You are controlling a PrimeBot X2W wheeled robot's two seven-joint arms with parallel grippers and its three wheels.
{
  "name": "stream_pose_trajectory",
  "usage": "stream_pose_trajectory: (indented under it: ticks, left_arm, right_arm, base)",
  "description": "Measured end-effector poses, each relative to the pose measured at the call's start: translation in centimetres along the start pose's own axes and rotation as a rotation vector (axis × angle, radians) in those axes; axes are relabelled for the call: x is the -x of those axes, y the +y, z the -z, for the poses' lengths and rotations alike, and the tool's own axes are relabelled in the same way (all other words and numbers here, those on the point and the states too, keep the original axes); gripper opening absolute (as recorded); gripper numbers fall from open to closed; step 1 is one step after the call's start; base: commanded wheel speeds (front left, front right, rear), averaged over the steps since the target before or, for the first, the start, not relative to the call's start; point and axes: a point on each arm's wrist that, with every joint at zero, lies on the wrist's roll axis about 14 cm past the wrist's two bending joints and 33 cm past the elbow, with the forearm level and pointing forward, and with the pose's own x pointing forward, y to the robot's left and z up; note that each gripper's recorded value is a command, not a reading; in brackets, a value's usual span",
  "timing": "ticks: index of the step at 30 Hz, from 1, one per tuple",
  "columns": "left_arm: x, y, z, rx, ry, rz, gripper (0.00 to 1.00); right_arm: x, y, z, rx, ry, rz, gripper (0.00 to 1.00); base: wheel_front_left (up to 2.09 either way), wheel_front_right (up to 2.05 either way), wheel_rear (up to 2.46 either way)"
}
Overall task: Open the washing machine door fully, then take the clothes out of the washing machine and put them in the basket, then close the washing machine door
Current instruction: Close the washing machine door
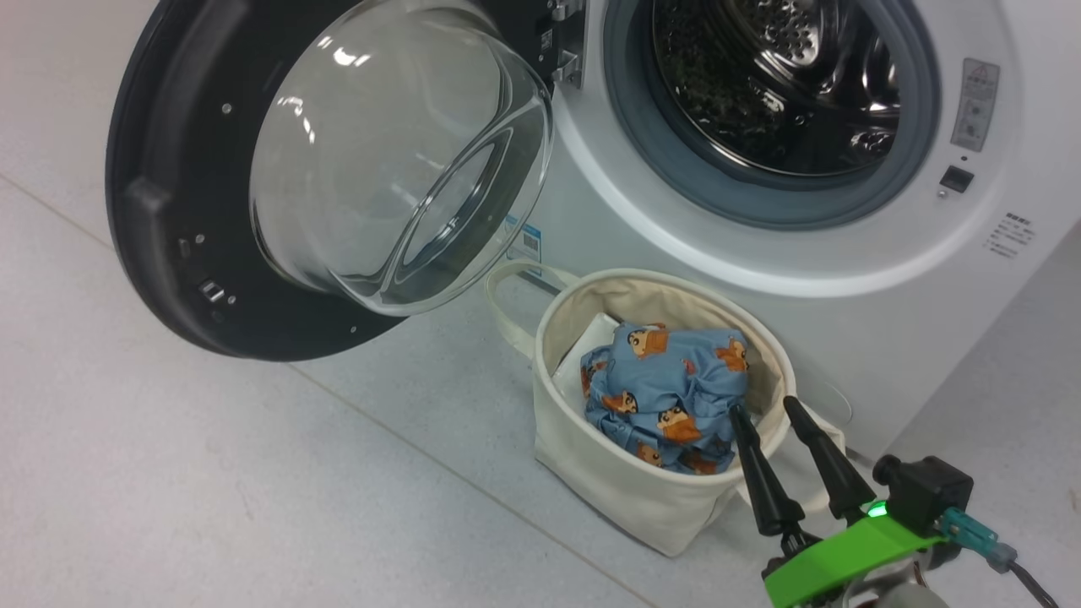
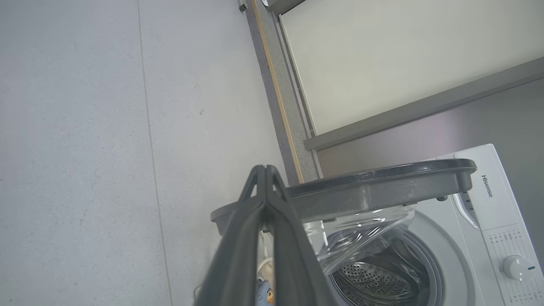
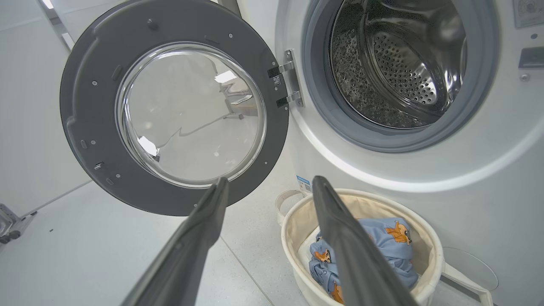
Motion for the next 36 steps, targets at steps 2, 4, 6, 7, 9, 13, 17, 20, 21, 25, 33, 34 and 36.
stream_pose_trajectory:
  ticks: [2,4,6,7,9,13,17,20,21,25,33,34,36]
  left_arm:
    - [-0.3,0.5,-0.3,0.026,0.010,-0.025,0.00]
    - [-0.7,0.2,-0.4,0.045,0.029,-0.031,0.00]
    - [-1.6,-0.9,-0.2,0.077,0.054,-0.009,0.00]
    - [-2.0,-1.6,-0.1,0.083,0.065,0.004,0.00]
    - [-2.9,-3.3,-0.1,0.080,0.080,0.035,0.00]
    - [-4.3,-5.4,-0.5,0.059,0.080,0.065,0.00]
    - [-5.8,-6.8,0.2,0.052,0.104,0.077,0.00]
    - [-7.0,-8.2,0.8,0.036,0.117,0.096,0.00]
    - [-7.4,-8.7,1.0,0.032,0.121,0.102,0.00]
    - [-9.1,-9.6,2.1,0.015,0.125,0.101,0.00]
    - [-12.0,-9.7,5.9,-0.023,0.178,0.078,0.00]
    - [-12.2,-9.8,6.5,-0.030,0.190,0.080,0.00]
    - [-12.4,-10.0,6.8,-0.046,0.196,0.082,0.00]
  right_arm:
    - [0.0,-0.1,0.3,-0.002,0.008,-0.003,1.00]
    - [0.0,-0.2,0.6,0.001,0.019,-0.006,1.00]
    - [0.0,-0.6,1.0,0.005,0.030,-0.005,1.00]
    - [-0.1,-0.9,1.0,0.006,0.033,-0.002,1.00]
    - [-0.3,-1.3,1.1,0.009,0.034,0.001,1.00]
    - [-0.6,-2.2,1.2,0.022,0.040,0.002,1.00]
    - [-0.6,-3.5,1.3,0.034,0.044,0.020,1.00]
    - [-0.4,-4.5,1.5,0.044,0.052,0.035,1.00]
    - [-0.3,-4.9,1.6,0.046,0.054,0.041,1.00]
    - [-0.5,-6.2,1.4,0.053,0.047,0.061,1.00]
    - [0.0,-8.9,1.4,0.061,0.052,0.115,1.00]
    - [0.0,-9.1,1.5,0.061,0.055,0.119,1.00]
    - [0.2,-9.4,1.5,0.068,0.059,0.126,1.00]
  base:
    - [0.00,0.00,0.00]
    - [0.00,0.00,0.00]
    - [0.00,0.00,0.00]
    - [0.00,0.00,0.00]
    - [0.00,0.00,0.00]
    - [0.00,0.00,0.00]
    - [0.00,0.00,0.00]
    - [0.00,0.00,0.00]
    - [0.00,0.00,0.00]
    - [0.00,0.00,0.00]
    - [0.00,0.00,0.00]
    - [0.00,0.00,0.00]
    - [0.00,0.00,0.00]
